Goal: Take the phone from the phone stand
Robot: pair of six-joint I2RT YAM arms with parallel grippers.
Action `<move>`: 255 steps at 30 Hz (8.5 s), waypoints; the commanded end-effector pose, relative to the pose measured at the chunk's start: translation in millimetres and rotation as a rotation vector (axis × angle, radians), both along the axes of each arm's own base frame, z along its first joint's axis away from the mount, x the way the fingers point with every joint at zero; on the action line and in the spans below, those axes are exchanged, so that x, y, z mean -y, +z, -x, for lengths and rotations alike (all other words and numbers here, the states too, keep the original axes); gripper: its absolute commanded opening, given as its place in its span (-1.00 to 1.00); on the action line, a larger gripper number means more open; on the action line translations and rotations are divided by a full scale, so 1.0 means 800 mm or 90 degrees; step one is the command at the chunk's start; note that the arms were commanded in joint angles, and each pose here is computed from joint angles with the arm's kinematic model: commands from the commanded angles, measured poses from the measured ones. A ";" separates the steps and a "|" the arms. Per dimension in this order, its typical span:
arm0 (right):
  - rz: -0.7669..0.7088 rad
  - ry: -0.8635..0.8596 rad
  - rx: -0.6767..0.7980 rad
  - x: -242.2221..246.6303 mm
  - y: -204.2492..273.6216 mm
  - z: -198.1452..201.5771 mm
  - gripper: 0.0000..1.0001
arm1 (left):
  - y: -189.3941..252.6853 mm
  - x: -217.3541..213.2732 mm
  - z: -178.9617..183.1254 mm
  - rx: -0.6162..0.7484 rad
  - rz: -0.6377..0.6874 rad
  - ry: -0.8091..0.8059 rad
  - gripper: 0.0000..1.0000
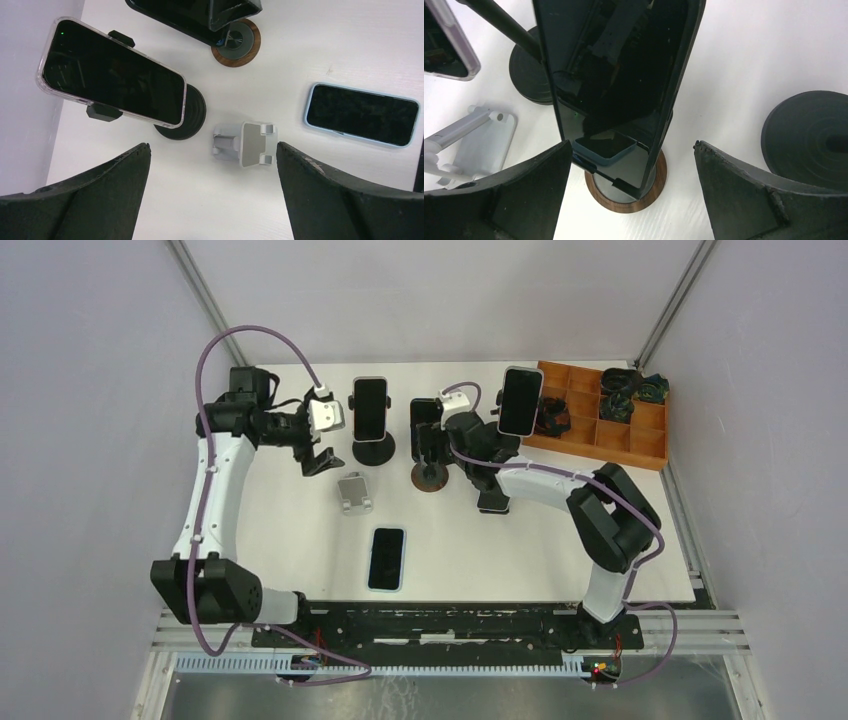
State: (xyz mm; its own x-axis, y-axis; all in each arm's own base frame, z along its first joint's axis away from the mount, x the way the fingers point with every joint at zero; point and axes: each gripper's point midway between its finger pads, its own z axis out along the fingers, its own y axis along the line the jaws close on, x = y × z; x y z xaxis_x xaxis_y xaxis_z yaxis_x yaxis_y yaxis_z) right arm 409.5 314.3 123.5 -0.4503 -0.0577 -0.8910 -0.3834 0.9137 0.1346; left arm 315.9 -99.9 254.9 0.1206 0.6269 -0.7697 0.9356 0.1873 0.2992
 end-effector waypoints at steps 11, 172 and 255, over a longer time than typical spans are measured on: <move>-0.142 0.089 0.070 -0.030 0.027 -0.034 0.71 | 0.030 0.002 0.048 -0.012 0.017 0.034 1.00; -0.375 0.331 -0.321 -0.061 -0.005 0.308 -1.00 | 0.041 0.076 0.155 -0.021 0.228 -0.184 -0.95; -0.142 0.153 -0.325 0.028 -0.085 0.309 0.86 | 0.046 0.079 0.159 -0.018 0.242 -0.205 -0.95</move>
